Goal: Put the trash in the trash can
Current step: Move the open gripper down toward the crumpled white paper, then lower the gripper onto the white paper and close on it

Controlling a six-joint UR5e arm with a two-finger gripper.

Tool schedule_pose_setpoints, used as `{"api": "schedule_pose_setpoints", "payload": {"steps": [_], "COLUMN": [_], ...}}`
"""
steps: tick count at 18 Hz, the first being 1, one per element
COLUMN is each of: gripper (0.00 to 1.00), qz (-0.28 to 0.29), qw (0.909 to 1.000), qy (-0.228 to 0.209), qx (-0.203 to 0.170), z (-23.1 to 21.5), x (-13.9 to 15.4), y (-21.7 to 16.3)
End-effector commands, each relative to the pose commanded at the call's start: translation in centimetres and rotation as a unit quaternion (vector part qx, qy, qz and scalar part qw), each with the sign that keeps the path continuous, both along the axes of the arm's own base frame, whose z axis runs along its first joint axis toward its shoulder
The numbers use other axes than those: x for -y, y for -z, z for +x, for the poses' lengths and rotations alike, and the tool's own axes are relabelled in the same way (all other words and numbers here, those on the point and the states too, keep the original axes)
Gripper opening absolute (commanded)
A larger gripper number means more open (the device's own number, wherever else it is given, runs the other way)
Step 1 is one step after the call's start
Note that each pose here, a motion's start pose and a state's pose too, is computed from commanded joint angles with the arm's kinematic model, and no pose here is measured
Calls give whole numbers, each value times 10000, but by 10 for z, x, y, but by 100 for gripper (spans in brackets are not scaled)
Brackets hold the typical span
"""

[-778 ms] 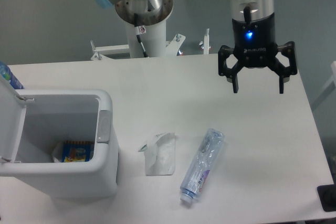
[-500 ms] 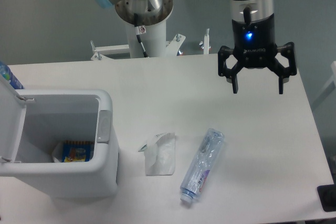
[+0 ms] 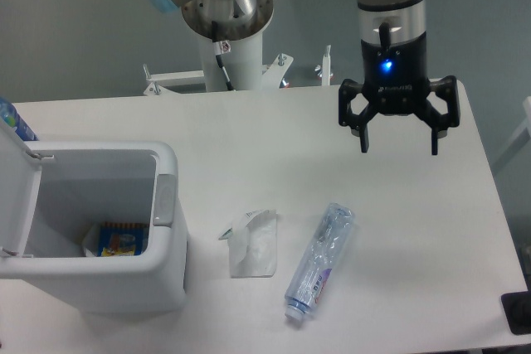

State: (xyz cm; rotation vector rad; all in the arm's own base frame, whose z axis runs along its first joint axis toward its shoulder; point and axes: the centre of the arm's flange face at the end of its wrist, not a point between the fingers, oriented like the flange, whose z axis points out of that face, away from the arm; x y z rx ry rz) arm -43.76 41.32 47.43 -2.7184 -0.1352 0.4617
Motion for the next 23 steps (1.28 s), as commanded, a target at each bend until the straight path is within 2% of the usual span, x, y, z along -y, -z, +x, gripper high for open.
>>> {"api": "schedule_pose_setpoints", "payload": {"steps": [7,11,13,19,23], "gripper": [100,100,100,100,100], "qz": [-266,56,99,-48,-82], "qw": [9970,9876,9832,9758,9743], "qy": [414,736,790,769,785], "qx": [601,1383,1641,2045,2109], "z": [36,50,51,60,71], "x": [-47,-64,-67,-95,-110], "y": [71,121,142,195,218]}}
